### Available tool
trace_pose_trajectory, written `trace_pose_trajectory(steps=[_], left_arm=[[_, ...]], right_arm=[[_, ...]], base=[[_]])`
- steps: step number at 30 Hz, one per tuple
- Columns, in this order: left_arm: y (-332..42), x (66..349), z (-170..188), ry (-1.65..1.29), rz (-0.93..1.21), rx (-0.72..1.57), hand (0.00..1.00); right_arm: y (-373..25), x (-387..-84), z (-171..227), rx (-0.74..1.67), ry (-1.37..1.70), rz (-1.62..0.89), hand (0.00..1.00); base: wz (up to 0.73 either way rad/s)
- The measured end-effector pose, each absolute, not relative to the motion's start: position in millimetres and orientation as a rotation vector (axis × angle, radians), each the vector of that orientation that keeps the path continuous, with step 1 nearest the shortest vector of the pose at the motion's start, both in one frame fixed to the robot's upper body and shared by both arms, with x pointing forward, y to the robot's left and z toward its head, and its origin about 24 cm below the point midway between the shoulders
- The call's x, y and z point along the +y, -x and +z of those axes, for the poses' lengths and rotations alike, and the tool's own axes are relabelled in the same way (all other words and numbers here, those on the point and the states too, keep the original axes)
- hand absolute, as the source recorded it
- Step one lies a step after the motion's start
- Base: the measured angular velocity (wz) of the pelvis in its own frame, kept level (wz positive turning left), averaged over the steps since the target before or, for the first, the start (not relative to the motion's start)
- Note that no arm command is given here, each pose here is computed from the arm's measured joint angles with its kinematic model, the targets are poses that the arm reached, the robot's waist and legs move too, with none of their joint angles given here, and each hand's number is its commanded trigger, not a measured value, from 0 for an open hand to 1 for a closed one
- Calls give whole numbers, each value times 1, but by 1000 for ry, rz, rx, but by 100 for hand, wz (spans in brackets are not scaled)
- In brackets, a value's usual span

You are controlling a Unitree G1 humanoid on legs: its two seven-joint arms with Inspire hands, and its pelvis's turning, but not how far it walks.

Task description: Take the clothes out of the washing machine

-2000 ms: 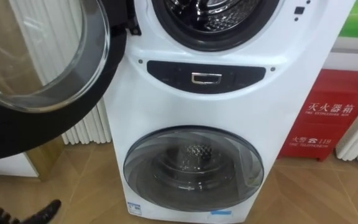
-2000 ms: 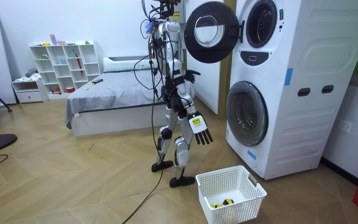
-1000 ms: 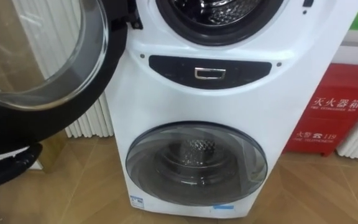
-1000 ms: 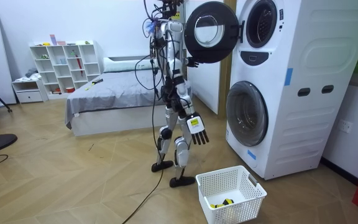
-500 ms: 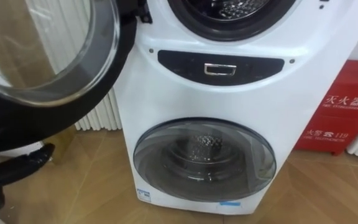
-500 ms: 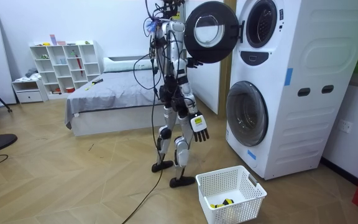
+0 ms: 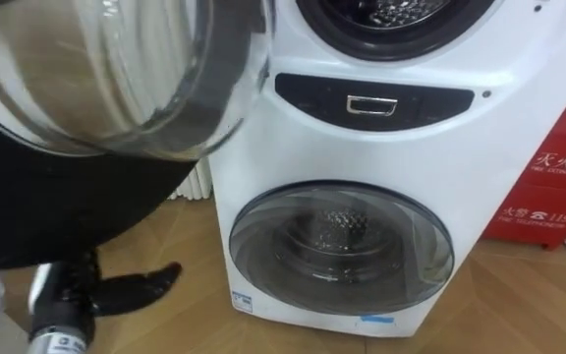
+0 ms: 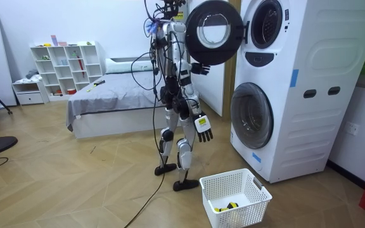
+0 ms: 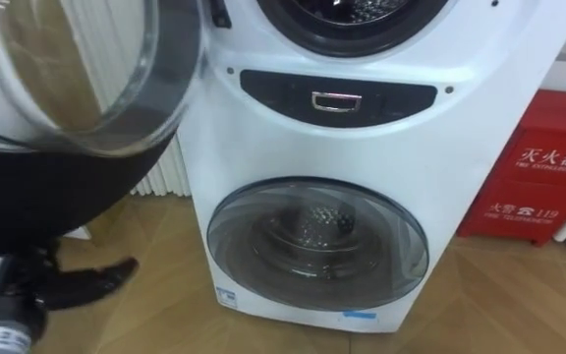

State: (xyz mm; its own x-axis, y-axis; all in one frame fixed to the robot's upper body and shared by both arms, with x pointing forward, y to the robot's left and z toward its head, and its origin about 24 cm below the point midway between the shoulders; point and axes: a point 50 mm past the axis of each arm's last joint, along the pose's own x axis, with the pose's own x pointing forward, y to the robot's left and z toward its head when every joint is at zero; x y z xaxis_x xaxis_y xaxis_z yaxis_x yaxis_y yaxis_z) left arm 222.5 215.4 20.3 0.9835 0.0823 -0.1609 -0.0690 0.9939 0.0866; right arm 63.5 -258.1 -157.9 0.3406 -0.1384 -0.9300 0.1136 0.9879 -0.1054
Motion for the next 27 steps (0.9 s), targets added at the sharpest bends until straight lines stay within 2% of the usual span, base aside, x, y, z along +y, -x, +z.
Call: trace_pose_trajectory(steps=[10, 16, 27], left_arm=[[-225, 161, 15, -143, -344, 181, 0], [-222, 152, 13, -140, -459, 192, 0], [-219, 149, 11, -148, -523, 206, 0]], right_arm=[[-76, -250, -158, 1188, 70, -88, 0], [-72, -249, -159, 1198, 62, -91, 0], [-74, -248, -158, 1186, 72, -91, 0]], base=[[-19], [-21], [0]])
